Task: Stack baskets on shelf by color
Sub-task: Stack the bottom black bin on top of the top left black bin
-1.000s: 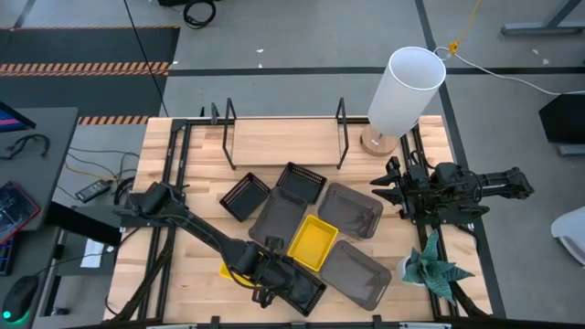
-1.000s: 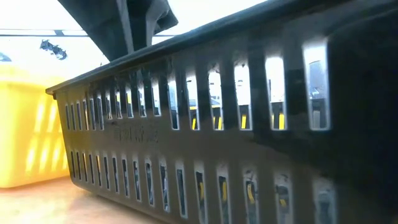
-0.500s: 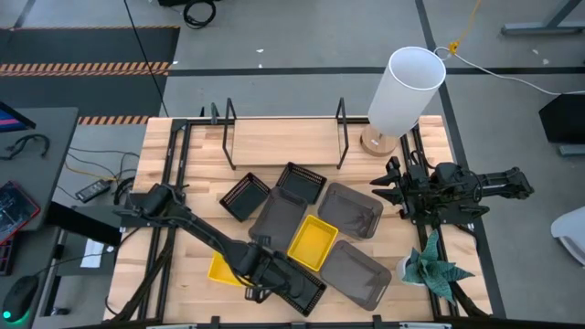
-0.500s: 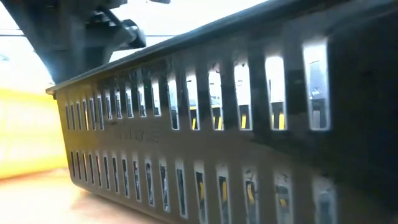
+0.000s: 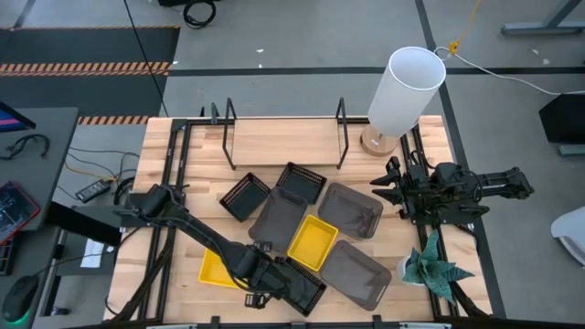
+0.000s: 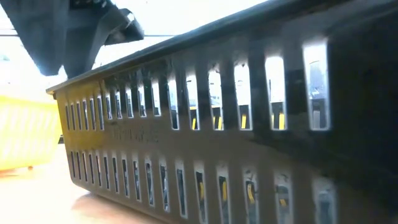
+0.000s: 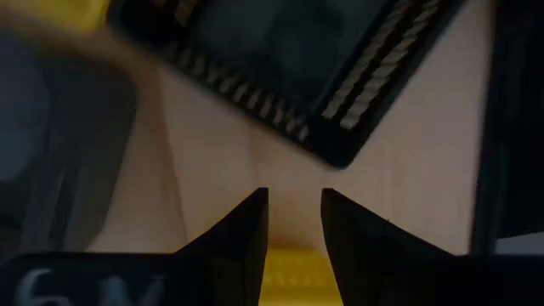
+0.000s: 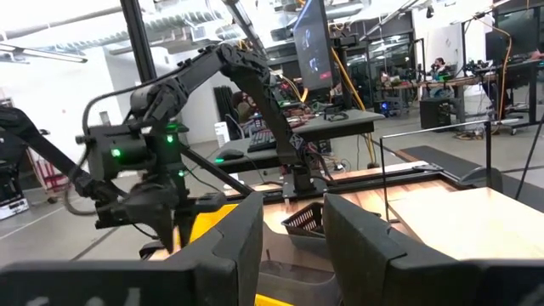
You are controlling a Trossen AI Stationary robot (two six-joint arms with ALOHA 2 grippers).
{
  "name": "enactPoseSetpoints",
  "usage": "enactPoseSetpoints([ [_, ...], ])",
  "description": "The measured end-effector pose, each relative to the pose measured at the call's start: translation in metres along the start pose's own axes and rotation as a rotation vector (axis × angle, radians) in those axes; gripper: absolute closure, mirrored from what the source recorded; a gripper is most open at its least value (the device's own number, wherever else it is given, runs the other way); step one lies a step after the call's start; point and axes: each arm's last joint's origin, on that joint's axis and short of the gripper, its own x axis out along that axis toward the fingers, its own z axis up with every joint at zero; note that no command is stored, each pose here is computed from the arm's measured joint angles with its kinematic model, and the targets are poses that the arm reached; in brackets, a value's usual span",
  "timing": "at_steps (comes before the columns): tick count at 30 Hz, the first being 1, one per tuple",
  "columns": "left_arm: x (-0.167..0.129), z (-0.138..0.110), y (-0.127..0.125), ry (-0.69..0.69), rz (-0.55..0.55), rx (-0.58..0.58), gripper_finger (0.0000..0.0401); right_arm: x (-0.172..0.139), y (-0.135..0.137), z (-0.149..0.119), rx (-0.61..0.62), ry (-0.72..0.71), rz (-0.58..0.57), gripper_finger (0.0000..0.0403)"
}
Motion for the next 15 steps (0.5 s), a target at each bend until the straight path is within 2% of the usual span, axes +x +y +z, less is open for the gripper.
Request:
enactPoseSetpoints([
  [4,-0.017,0.011,-0.006,-0.070,-0.024,0.038,0.0284,0.000,0.000,0.000,0.000,0.000,0.000,0.0273],
  [8,-0.028,0.019,-0.009,-0.155,0.000,0.127,0.0284,0.000,0.000,0.000,0.000,0.000,0.000,0.0273],
  [12,-0.027,0.021,-0.017,-0.217,0.059,0.246,0.0284,0.000,0.000,0.000,0.000,0.000,0.000,0.0273],
  [15,-0.017,0.018,-0.024,-0.208,0.128,0.367,0.0283,0.000,0.000,0.000,0.000,0.000,0.001,0.0273],
])
